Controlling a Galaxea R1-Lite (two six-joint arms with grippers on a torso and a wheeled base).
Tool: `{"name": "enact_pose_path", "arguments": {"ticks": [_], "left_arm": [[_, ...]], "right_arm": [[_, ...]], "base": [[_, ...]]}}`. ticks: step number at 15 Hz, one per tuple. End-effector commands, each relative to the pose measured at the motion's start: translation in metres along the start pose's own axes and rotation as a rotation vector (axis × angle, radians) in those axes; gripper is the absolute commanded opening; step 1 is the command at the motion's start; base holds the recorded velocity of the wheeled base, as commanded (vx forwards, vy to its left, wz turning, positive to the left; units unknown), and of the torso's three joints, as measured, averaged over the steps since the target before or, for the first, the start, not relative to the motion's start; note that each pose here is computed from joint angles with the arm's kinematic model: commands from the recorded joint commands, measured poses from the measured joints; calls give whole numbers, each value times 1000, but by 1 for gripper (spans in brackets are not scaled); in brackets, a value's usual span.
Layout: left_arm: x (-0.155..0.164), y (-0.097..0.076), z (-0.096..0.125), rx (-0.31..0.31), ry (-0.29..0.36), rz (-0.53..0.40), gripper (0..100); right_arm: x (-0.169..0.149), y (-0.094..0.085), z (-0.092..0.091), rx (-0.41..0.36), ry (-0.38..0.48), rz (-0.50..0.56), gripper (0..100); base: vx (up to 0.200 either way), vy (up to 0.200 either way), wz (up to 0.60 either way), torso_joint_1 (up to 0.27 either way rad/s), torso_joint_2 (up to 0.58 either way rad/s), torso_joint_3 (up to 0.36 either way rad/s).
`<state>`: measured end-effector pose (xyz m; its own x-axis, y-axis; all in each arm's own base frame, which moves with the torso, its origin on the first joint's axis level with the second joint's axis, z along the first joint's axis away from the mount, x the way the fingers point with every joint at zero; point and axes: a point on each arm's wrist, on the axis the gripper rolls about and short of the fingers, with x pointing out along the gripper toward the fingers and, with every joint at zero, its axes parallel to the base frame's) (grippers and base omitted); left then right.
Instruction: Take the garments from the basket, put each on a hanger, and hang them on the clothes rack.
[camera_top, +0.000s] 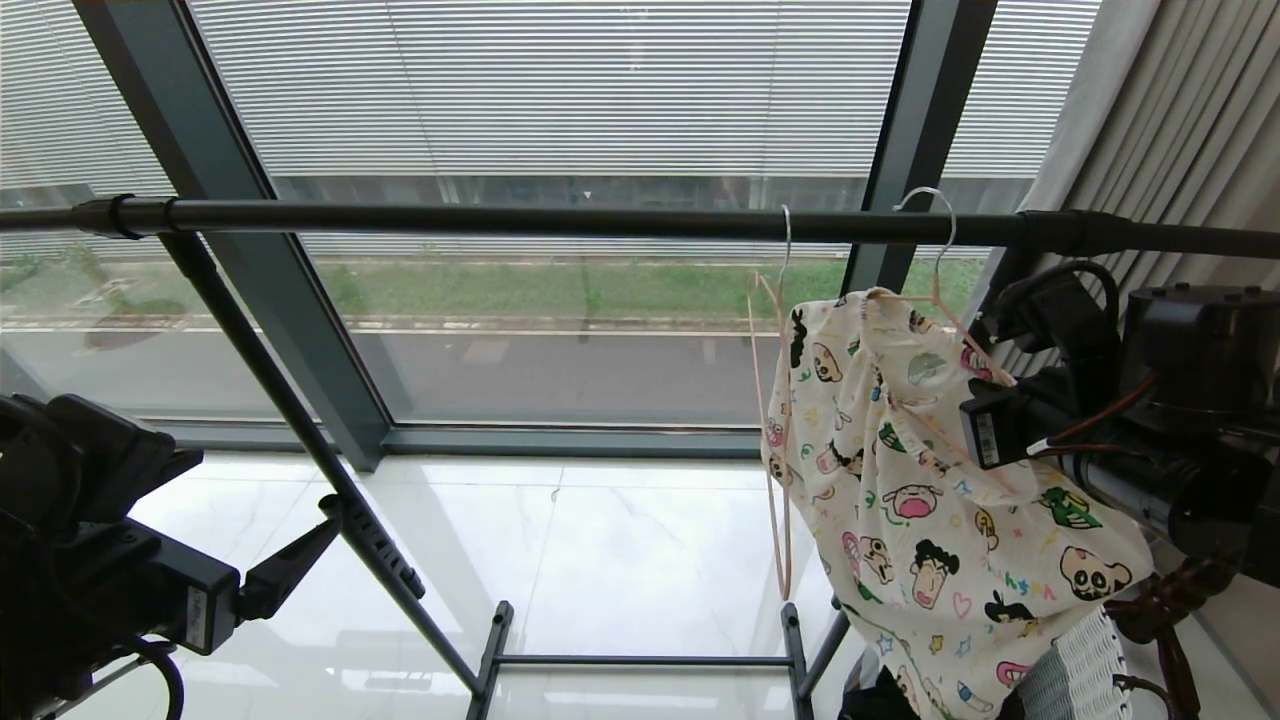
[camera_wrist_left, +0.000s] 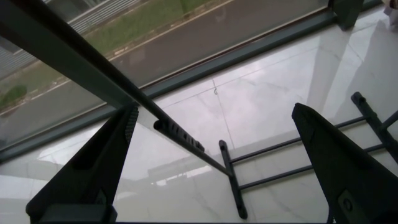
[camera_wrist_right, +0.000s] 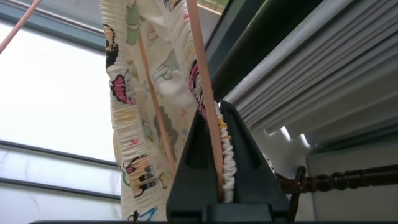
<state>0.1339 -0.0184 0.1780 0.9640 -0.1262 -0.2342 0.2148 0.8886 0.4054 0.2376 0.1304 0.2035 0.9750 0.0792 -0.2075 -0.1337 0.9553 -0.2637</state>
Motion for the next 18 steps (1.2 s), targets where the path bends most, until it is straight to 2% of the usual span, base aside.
{"name": "enact_pose_path", "arguments": {"ticks": [1,6,11,13,16,18], "left_arm": [[-1,0,0,0,-4,2,100],[-2,0,1,0,-8,4,100],[-3,-1,-3,2,1,3,100],[-3,-1,-3,2,2,4,100],[-3,-1,-3,1,3,4,100],[-4,-1,-3,-1,2,6,100]], "right_arm": [[0,0,0,0,-2,0,100],[-12,-1,8,21,-37,15,100],[-48,-21,25,53,-118,-5,100],[-66,-31,22,8,-105,-27,100],[-88,-51,0,-85,-83,-100,100],[-99,-59,-6,-78,-90,-127,100]], "base": [[0,0,0,0,0,0],[0,0,0,0,0,0],[0,0,0,0,0,0],[-100,0,0,1,1,-1],[-200,0,0,6,1,2],[-200,0,0,-10,0,7]]}}
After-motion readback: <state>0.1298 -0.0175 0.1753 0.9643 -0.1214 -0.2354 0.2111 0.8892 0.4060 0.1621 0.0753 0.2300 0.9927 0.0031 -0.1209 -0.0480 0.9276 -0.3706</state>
